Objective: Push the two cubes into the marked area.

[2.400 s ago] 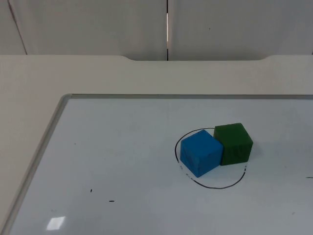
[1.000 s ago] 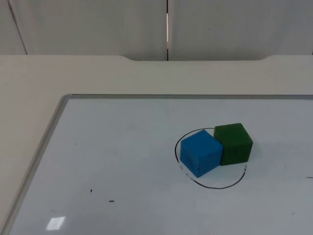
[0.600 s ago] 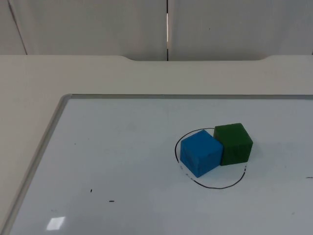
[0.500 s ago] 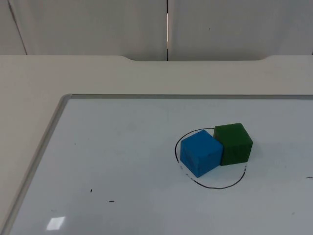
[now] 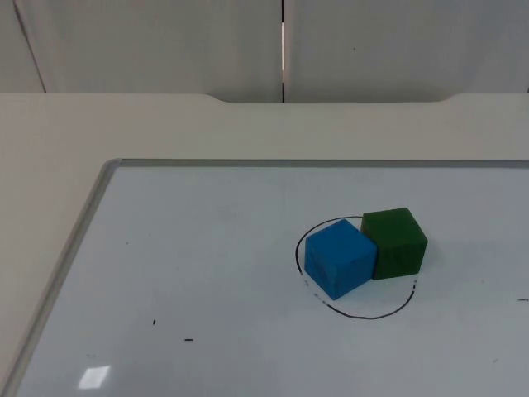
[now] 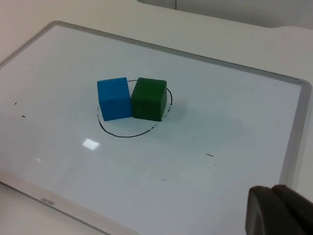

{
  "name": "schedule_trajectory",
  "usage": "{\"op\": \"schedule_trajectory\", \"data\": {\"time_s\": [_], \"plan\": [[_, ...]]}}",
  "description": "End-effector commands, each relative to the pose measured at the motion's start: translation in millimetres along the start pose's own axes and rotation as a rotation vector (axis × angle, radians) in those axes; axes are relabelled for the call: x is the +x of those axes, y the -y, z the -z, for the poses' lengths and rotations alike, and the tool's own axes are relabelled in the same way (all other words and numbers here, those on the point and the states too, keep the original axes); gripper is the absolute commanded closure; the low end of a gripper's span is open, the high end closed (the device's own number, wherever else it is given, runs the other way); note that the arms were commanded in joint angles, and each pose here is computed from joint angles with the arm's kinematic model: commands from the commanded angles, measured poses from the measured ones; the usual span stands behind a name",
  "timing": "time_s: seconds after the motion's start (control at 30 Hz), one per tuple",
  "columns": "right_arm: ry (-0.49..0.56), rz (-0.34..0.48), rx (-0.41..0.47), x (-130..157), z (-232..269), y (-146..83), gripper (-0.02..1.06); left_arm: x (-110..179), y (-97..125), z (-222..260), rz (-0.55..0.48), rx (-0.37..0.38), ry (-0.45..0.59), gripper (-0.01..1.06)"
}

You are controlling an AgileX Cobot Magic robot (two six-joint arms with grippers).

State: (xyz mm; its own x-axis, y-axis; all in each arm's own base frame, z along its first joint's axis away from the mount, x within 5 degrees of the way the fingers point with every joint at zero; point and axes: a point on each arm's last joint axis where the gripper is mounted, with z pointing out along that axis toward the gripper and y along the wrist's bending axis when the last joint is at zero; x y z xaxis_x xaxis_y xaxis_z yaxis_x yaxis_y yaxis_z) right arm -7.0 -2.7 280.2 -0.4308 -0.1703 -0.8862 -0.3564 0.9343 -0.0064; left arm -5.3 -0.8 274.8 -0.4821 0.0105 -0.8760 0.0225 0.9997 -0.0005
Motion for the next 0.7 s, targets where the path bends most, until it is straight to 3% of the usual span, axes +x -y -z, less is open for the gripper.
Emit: {"op": "schedule_trajectory", "data": {"time_s": [0.0, 0.23, 0.37, 0.43, 0.47, 0.53, 0.63, 0.67], "plan": [[0.004, 0.001, 0.001, 0.3, -0.2, 0.0, 1.04, 0.1, -0.2, -0.6, 0.004, -0.005, 0.010, 1.05], [0.004, 0.001, 0.001, 0.2, -0.2, 0.0, 1.03, 0.1, -0.2, -0.6, 0.004, -0.005, 0.010, 1.05], [0.004, 0.001, 0.001, 0.2, -0.2, 0.0, 0.86, 0.1, -0.2, -0.6, 0.005, -0.005, 0.010, 1.00], [0.004, 0.001, 0.001, 0.2, -0.2, 0.0, 0.70, 0.1, -0.2, -0.6, 0.005, -0.005, 0.010, 0.87], [0.004, 0.001, 0.001, 0.2, -0.2, 0.0, 0.70, 0.1, -0.2, -0.6, 0.005, -0.005, 0.010, 0.87], [0.004, 0.001, 0.001, 0.2, -0.2, 0.0, 0.55, 0.1, -0.2, -0.6, 0.005, -0.005, 0.010, 0.70], [0.004, 0.001, 0.001, 0.2, -0.2, 0.0, 0.36, 0.1, -0.2, -0.6, 0.005, -0.005, 0.010, 0.35], [0.004, 0.001, 0.001, 0.2, -0.2, 0.0, 0.36, 0.1, -0.2, -0.6, 0.005, -0.005, 0.010, 0.35]]}}
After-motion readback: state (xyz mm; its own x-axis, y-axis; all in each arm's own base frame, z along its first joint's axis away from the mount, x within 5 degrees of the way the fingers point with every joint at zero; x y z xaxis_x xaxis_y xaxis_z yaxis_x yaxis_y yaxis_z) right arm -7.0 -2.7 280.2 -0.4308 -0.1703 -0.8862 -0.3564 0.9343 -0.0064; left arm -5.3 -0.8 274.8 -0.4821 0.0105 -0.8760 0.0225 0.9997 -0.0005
